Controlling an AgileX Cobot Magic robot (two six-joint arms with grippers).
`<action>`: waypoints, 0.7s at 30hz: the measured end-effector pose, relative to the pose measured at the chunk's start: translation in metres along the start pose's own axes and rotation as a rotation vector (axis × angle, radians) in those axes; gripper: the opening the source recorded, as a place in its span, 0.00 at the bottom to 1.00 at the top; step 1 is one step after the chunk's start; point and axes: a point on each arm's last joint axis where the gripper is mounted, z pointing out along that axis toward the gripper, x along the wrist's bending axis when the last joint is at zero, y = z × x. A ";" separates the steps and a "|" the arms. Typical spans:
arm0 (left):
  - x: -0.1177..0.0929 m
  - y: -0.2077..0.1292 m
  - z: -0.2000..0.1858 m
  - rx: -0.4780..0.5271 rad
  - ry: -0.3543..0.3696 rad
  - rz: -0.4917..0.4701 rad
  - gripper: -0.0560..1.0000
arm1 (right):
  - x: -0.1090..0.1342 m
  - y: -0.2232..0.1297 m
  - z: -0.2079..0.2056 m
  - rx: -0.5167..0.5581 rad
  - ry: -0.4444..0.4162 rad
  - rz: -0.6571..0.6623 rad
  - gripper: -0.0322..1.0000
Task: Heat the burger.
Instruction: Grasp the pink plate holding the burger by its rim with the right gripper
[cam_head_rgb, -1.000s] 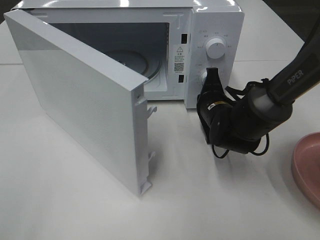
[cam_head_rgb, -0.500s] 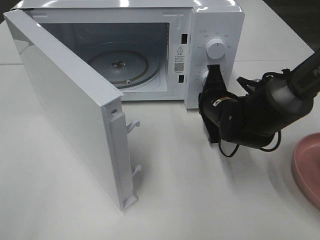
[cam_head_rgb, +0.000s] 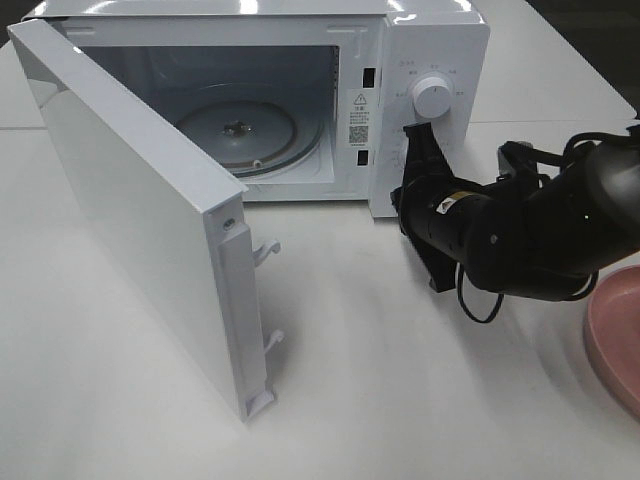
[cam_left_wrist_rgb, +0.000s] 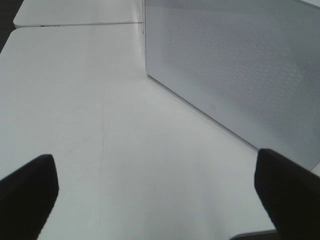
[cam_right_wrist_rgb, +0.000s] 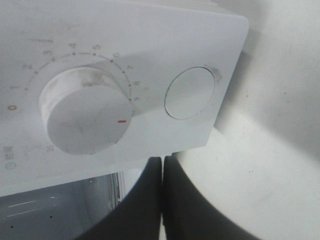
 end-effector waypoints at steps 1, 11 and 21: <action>0.000 0.000 0.000 0.000 0.000 0.000 0.99 | -0.001 0.002 -0.006 0.007 -0.013 -0.027 0.04; 0.000 0.000 0.000 0.000 0.000 0.000 0.99 | 0.005 0.001 -0.044 0.186 -0.153 -0.387 0.04; 0.000 0.000 0.000 0.000 0.000 0.000 0.99 | -0.004 -0.010 -0.070 0.499 -0.284 -0.820 0.04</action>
